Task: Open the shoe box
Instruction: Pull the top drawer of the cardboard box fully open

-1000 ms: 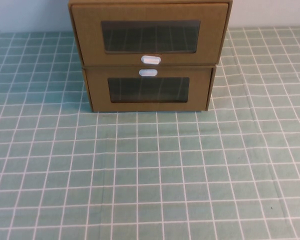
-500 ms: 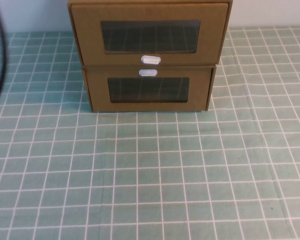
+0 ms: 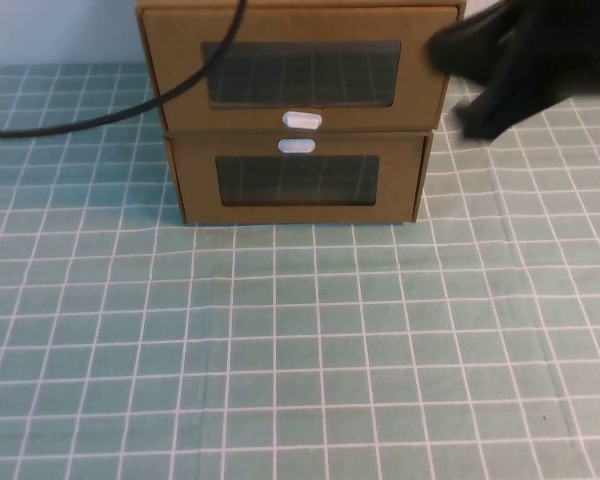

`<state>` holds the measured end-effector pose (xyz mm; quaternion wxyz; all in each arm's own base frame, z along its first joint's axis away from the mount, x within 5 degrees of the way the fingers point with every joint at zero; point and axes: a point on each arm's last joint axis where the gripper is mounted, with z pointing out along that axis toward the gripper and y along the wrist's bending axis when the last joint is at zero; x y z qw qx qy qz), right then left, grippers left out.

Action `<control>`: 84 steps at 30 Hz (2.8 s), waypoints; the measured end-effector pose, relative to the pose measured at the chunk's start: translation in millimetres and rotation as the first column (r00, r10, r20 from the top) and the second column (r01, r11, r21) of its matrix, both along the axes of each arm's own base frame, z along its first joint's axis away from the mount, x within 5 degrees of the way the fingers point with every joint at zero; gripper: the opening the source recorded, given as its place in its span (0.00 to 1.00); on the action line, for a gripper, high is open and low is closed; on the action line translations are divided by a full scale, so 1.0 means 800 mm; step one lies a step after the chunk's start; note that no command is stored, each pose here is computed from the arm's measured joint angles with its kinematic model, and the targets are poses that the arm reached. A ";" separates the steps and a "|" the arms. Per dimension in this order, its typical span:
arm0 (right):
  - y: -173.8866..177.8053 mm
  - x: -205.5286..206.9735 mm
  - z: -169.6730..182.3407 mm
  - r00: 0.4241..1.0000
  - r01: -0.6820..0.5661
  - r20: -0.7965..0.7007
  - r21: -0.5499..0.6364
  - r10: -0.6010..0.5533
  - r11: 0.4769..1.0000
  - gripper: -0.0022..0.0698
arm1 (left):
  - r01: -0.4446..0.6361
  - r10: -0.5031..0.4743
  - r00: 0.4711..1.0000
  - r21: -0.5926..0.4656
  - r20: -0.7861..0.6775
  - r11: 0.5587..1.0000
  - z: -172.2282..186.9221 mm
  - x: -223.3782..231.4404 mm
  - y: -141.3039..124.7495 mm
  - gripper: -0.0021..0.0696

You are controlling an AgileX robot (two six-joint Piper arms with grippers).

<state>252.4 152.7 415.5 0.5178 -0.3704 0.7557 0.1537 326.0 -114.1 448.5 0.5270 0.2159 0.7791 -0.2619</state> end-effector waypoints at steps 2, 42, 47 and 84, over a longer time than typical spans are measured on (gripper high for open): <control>0.026 0.002 -0.018 0.998 -0.069 -0.011 -0.068 0.068 0.995 0.01 | 0.071 -0.071 0.997 -0.006 0.002 0.997 -0.001 0.021 -0.011 0.02; 0.108 0.085 -0.174 0.958 0.251 0.283 -0.738 -0.052 0.627 0.01 | 0.197 -0.200 0.953 -0.034 -0.226 0.980 -0.089 0.152 -0.065 0.02; 0.140 0.075 -0.162 0.906 0.280 0.421 -0.680 0.049 0.678 0.01 | 0.195 -0.198 0.953 -0.037 -0.229 0.980 -0.089 0.152 -0.065 0.02; 0.183 0.119 -0.206 0.873 0.301 0.485 -0.615 0.049 0.729 0.46 | 0.198 -0.208 0.949 -0.066 -0.235 0.978 -0.089 0.152 -0.067 0.02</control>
